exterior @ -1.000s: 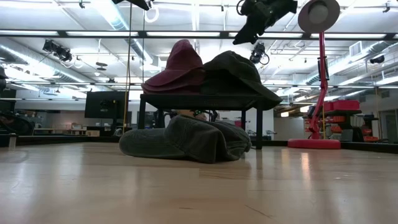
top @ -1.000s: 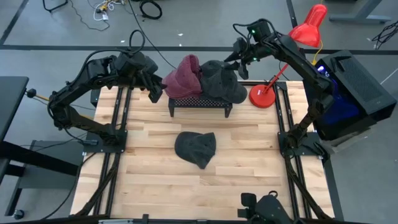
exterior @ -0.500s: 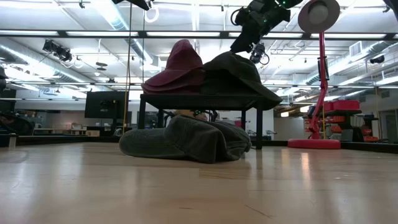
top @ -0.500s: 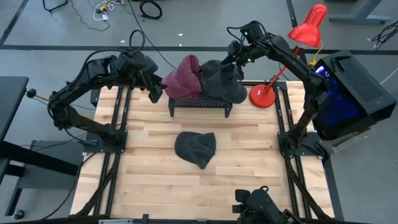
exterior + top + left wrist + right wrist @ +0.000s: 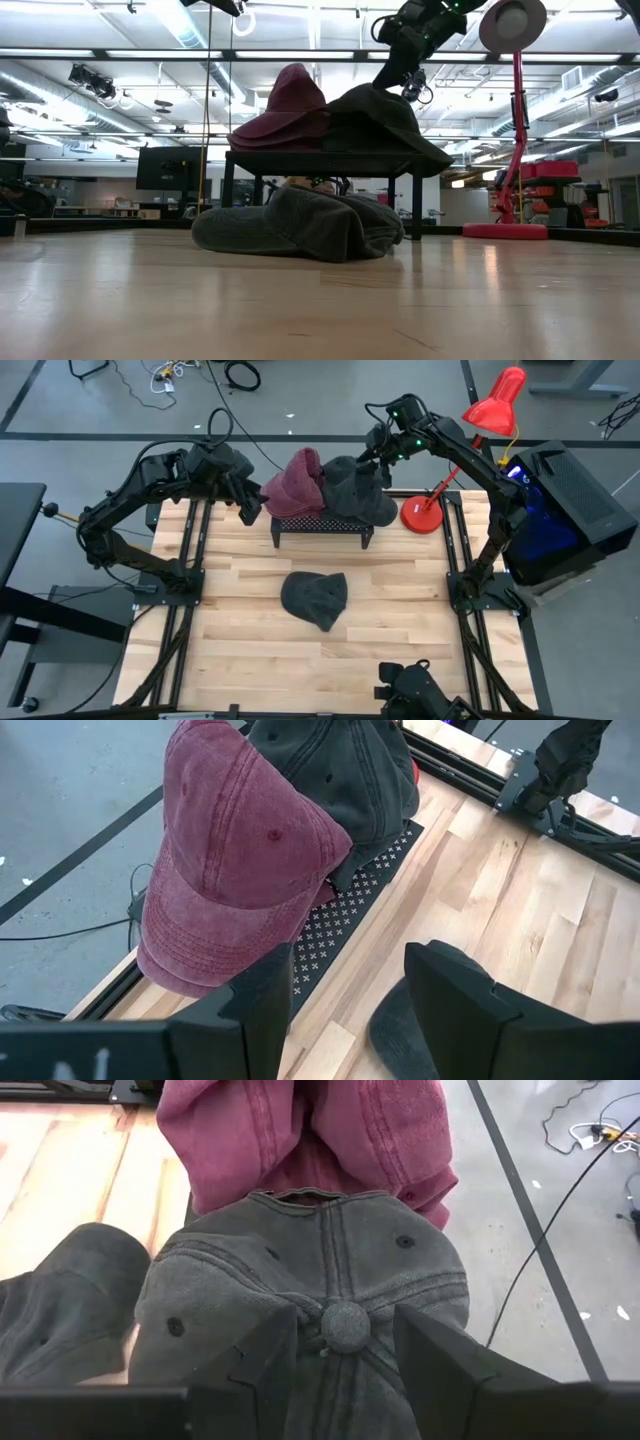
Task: Pick & Place hat
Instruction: Put the left black cap on top of the black cap on the shelf
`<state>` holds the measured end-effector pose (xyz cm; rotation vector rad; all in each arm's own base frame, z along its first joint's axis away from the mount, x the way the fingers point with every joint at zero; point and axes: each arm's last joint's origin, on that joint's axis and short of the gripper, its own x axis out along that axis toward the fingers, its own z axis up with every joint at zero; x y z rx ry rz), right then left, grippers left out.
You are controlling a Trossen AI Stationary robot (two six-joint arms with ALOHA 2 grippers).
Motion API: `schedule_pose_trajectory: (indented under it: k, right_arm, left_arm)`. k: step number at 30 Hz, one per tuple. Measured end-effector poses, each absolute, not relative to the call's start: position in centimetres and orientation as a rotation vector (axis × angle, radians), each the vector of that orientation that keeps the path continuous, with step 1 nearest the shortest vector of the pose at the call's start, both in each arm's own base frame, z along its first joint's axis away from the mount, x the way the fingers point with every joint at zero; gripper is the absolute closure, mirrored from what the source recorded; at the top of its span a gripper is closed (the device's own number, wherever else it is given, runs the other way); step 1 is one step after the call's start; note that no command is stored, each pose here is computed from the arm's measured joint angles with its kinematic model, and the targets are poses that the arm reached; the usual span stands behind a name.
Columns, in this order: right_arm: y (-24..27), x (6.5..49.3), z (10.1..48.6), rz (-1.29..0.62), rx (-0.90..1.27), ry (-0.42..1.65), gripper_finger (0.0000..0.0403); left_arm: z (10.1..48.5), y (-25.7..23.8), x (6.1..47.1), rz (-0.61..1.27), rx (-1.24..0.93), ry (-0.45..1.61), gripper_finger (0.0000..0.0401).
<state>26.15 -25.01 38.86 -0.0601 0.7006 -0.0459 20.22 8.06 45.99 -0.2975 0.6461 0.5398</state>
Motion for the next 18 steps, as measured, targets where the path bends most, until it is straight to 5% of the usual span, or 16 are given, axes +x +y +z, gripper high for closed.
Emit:
schedule_pose_trajectory:
  k: [9, 18]
  right_arm:
    - [-25.31, 26.30, 38.41, -0.072, -0.072, 0.736, 0.0245]
    - [-25.39, 26.51, 38.14, -0.072, -0.073, 0.746, 0.0301]
  left_arm:
    - [46.00, 8.06, 20.22, 0.540, -0.297, 0.646, 0.0202]
    - [45.99, 8.06, 20.22, 0.540, -0.297, 0.646, 0.0202]
